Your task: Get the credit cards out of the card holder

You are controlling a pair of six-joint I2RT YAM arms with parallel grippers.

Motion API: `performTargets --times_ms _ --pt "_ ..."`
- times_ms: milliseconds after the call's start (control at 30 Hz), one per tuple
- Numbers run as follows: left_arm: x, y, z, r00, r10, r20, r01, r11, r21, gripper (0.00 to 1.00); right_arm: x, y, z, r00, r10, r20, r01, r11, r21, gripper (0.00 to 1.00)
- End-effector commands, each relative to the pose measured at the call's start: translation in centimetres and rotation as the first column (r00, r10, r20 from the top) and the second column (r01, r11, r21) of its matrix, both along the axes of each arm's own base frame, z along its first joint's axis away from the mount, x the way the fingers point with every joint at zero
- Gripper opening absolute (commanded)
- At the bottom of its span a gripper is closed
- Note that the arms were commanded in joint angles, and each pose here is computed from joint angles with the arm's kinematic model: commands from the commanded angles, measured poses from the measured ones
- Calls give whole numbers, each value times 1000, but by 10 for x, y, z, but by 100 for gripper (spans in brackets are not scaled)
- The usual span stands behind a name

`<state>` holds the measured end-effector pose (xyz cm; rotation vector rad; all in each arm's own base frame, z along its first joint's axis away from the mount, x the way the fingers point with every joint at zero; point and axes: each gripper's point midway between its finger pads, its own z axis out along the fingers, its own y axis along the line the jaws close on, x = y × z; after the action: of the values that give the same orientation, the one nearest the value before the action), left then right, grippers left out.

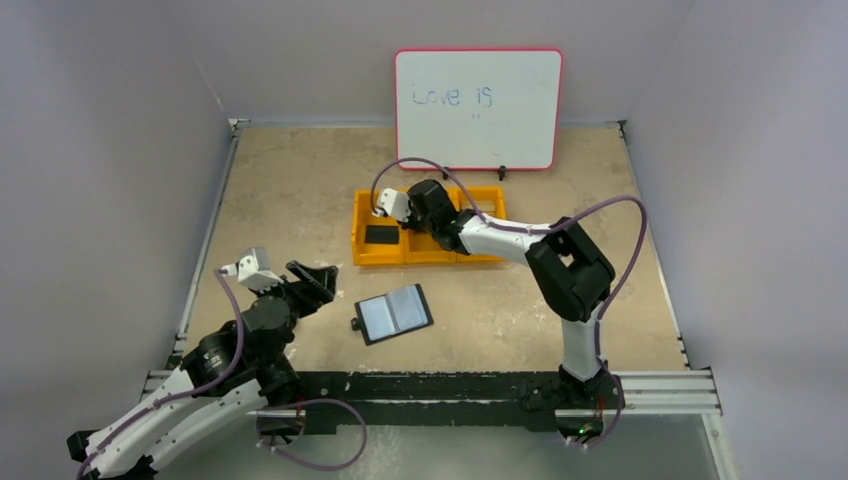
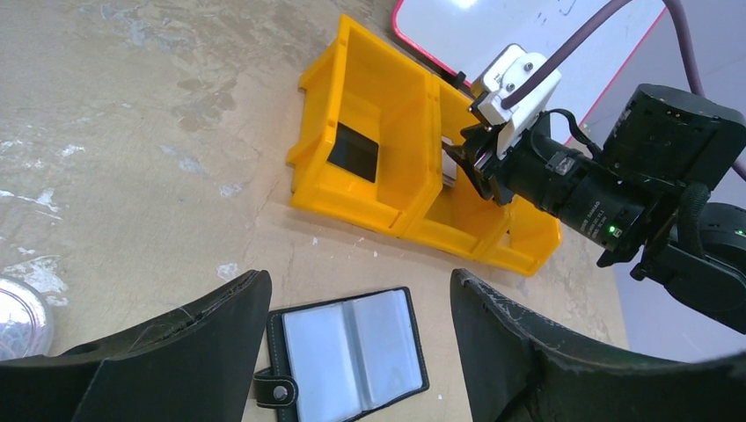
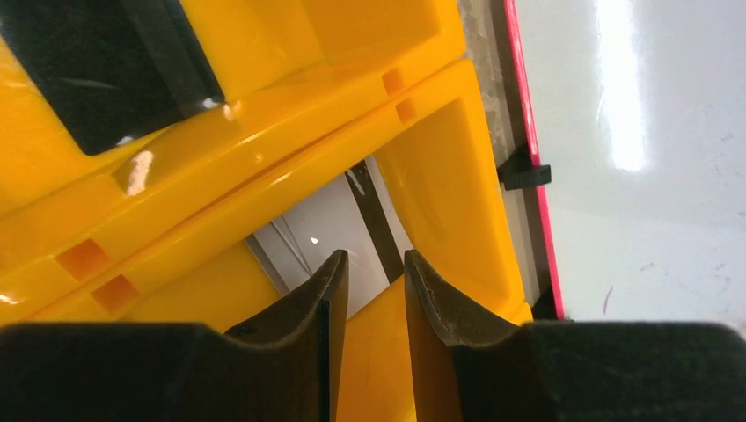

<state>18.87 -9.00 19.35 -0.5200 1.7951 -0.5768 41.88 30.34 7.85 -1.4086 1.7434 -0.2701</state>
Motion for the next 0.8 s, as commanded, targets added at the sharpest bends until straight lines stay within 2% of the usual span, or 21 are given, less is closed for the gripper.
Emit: performTargets --times_ms 0,100,200,267,333,433,467,533,567,667,700,767 --pt "-1 -1 17 1000 -5 28 7 998 -57 74 1 15 41 999 7 37 -11 994 107 34" --pt "0 -6 14 1000 -21 21 22 998 -55 74 5 12 61 996 -35 83 23 989 148 34" --pt "1 -14 8 999 -45 -2 45 998 -38 75 -3 20 99 995 -64 75 38 950 310 37" --pt "2 -23 5 997 -71 -19 71 997 -28 75 -16 22 125 992 -117 38 86 877 473 40" --pt "4 -31 1 995 -94 -38 94 996 -13 76 -32 20 143 987 -155 -31 141 769 623 42" --pt "7 -42 -9 990 -114 -78 115 993 8 76 -72 26 141 961 -95 -261 266 583 767 45" --pt "8 -45 -13 989 -114 -95 116 993 14 76 -86 29 135 933 -66 -355 334 530 780 45" --pt "8 -43 -28 986 -83 -147 89 996 31 76 -119 32 111 831 -6 -556 493 472 731 44" --pt "7 -40 -37 982 -61 -177 70 997 44 76 -127 29 100 797 -4 -604 542 445 713 43" --pt "3 -35 -65 967 -10 -253 22 999 44 76 -170 35 79 703 143 -697 613 376 695 43" --pt "1 -35 -73 961 -3 -276 15 999 40 76 -180 37 73 671 173 -721 636 365 680 43" --pt "-4 -37 -91 947 -8 -320 23 999 40 76 -195 41 58 620 202 -758 658 392 643 43"
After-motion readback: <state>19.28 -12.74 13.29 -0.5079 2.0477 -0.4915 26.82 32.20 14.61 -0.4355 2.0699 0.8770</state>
